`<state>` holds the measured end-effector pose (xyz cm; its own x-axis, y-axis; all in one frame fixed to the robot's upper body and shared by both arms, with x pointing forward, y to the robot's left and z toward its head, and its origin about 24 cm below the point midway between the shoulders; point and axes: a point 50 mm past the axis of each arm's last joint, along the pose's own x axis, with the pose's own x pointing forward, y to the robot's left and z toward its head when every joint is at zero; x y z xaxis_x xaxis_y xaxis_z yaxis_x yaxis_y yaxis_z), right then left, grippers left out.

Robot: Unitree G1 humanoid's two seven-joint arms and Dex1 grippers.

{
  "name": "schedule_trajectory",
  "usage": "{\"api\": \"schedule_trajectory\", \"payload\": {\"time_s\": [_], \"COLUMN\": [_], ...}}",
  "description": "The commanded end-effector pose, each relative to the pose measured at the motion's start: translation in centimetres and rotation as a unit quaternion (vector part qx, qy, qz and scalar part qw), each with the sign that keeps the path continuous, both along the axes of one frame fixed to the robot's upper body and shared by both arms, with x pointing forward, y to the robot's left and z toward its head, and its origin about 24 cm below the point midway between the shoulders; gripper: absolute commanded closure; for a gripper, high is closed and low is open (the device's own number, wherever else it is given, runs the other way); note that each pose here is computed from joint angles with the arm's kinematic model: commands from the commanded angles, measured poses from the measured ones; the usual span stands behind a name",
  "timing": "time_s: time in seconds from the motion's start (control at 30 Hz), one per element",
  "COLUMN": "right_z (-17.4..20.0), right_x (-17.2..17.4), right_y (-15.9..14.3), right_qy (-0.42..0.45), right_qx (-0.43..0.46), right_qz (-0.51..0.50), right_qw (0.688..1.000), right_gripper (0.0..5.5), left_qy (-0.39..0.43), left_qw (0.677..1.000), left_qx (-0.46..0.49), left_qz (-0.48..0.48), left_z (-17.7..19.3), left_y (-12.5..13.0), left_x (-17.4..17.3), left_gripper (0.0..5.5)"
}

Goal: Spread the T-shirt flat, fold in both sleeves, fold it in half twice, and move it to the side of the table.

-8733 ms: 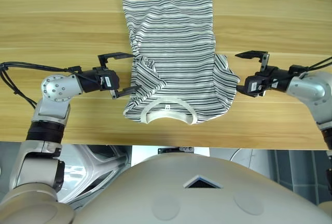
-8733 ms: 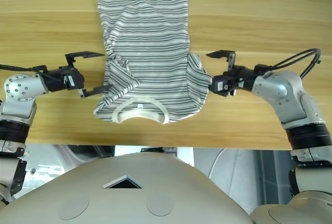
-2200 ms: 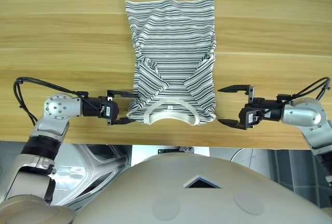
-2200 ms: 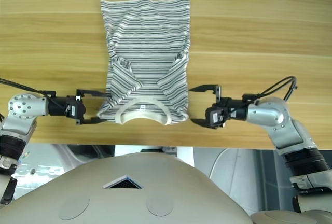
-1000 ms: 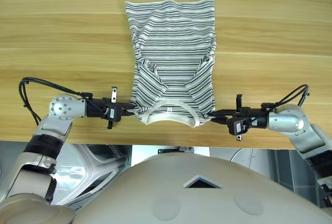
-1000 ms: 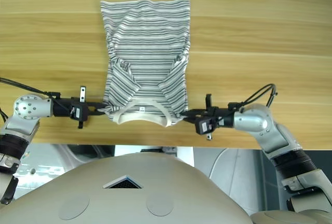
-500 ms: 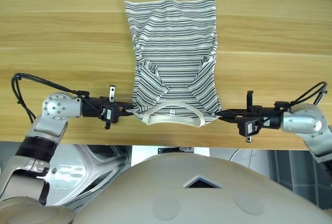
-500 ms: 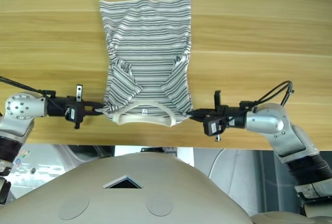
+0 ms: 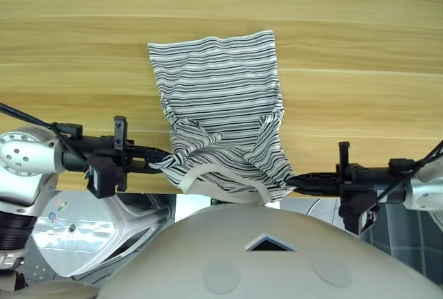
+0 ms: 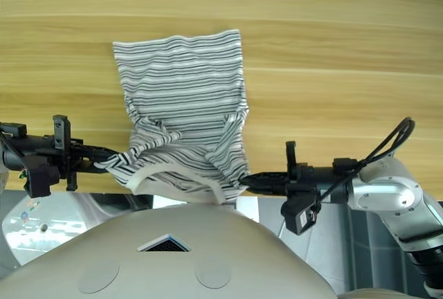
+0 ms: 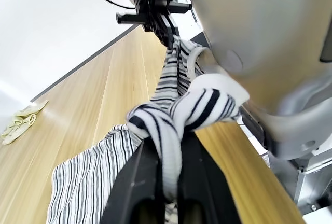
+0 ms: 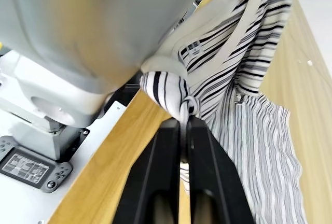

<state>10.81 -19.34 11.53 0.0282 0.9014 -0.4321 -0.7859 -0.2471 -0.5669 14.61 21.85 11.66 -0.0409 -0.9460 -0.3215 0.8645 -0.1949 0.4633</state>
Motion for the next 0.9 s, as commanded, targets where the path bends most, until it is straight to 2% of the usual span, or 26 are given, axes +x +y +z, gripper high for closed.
{"api": "schedule_trajectory", "payload": {"time_s": [0.03,0.3,0.43,0.7,0.8,0.9], "right_z": [0.6,1.3,1.6,1.4,1.0,0.7], "right_x": [1.3,5.4,7.5,11.5,12.6,13.9], "right_y": [-0.8,-1.4,-1.4,-0.1,0.7,1.5], "right_qy": [-0.021,-0.068,-0.086,-0.125,-0.134,-0.146], "right_qx": [0.008,0.029,0.034,0.042,0.039,0.036], "right_qz": [-0.038,-0.139,-0.177,-0.234,-0.246,-0.261], "right_qw": [0.999,0.987,0.980,0.963,0.959,0.953], "right_gripper": [5.50,5.50,5.50,5.50,5.50,5.50], "left_qy": [-0.016,-0.026,-0.024,-0.056,-0.061,-0.050], "left_qw": [0.998,0.990,0.994,0.992,0.987,0.984], "left_qx": [0.040,0.116,0.085,-0.025,-0.025,0.004], "left_qz": [0.038,0.074,0.065,0.113,0.147,0.168], "left_z": [-0.9,-2.4,-0.8,2.3,1.7,-0.5], "left_y": [0.8,2.0,1.8,1.1,0.7,0.1], "left_x": [1.3,2.0,2.3,5.8,7.8,9.2], "left_gripper": [5.43,5.43,5.43,5.43,5.43,5.43]}}
